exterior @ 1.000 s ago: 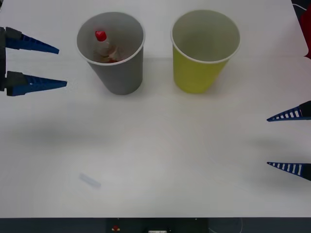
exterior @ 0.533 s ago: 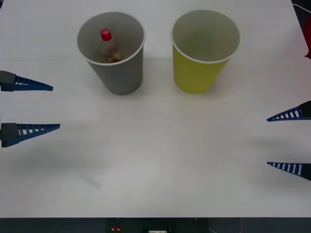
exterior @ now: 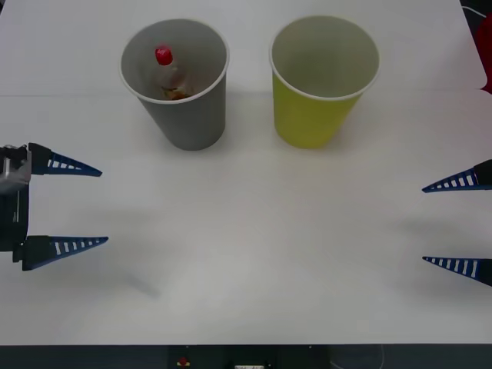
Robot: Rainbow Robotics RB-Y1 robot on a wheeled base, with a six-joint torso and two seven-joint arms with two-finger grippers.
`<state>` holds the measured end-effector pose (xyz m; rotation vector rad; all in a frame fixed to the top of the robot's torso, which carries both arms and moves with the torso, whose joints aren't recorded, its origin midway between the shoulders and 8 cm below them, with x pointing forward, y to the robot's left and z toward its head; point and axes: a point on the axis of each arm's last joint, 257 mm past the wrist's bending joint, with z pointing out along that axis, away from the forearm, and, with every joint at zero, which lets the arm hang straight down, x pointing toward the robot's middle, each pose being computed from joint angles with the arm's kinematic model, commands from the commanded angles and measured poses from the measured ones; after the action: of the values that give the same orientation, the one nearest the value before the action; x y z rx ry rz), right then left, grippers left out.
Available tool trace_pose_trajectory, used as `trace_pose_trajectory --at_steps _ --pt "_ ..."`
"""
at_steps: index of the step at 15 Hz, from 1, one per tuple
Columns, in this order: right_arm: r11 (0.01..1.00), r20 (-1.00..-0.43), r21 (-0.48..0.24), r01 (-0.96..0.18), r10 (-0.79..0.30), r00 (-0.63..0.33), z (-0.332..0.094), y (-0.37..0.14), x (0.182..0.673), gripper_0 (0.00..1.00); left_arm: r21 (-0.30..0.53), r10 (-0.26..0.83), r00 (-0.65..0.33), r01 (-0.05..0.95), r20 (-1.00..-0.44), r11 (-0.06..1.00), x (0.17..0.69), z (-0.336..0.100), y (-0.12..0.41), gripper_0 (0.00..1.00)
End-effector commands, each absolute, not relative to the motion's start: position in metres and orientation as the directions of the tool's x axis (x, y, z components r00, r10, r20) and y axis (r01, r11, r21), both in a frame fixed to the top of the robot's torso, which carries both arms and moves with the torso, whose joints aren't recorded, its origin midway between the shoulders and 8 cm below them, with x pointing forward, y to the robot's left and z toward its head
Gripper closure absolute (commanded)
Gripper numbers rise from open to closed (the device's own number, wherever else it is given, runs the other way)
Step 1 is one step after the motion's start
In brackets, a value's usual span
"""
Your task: Put the can into the green bin and the plastic bottle into the gray bin
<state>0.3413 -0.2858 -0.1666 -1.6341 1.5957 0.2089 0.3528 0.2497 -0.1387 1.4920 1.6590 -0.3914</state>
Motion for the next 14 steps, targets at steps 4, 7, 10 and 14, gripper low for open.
trace_pose_trajectory --at_steps 4,7,10,14 --pt "0.143 -0.63 -0.429 -0.892 -0.755 0.182 -0.167 -0.286 0.341 0.0 0.276 0.692 0.053 0.937 -0.72 0.216 0.344 -0.151 0.255 0.0" --pt "0.143 -0.63 -0.429 -0.892 -0.755 0.182 -0.167 -0.286 0.341 0.0 0.268 0.696 0.047 0.94 -0.716 0.212 0.342 -0.152 0.256 0.0" --pt "0.143 -0.63 -0.429 -0.892 -0.755 0.182 -0.167 -0.286 0.341 0.0 0.272 0.709 0.048 0.94 -0.704 0.206 0.341 -0.152 0.261 0.0" --pt "0.143 -0.63 -0.429 -0.892 -0.755 0.182 -0.167 -0.286 0.341 0.0 0.278 0.716 0.052 0.939 -0.696 0.202 0.341 -0.152 0.263 0.0"
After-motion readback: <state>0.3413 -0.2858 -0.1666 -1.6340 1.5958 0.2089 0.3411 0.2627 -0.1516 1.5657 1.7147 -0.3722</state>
